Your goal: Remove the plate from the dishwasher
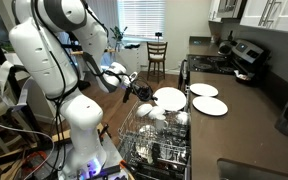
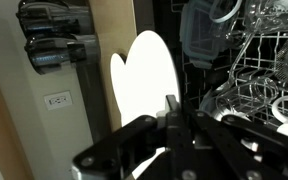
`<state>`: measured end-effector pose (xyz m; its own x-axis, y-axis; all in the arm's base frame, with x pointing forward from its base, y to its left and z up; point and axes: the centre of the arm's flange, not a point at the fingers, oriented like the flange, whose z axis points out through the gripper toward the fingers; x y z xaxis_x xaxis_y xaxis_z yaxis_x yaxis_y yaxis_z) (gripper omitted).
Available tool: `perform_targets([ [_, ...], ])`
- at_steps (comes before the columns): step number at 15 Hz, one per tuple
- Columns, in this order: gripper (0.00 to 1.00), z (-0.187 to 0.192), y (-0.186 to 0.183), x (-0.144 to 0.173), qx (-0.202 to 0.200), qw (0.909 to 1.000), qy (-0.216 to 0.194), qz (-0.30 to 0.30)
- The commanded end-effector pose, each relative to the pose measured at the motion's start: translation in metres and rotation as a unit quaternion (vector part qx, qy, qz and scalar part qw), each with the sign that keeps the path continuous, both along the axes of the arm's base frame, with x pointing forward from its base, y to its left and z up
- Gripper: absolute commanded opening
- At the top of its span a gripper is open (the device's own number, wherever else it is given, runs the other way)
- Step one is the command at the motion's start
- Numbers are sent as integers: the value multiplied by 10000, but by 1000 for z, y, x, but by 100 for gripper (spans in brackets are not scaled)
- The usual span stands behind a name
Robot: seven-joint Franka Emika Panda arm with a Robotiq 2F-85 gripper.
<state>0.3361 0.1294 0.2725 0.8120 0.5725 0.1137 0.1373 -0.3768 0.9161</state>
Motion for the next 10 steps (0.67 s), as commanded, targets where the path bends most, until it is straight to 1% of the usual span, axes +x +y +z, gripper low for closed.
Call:
perform_targets([
  [1, 2, 14, -9, 17, -253, 9992, -320, 40],
  [4, 2, 18, -10, 27, -364, 9985, -399, 86],
  [10, 1, 18, -13, 53, -469, 9980, -386, 178],
])
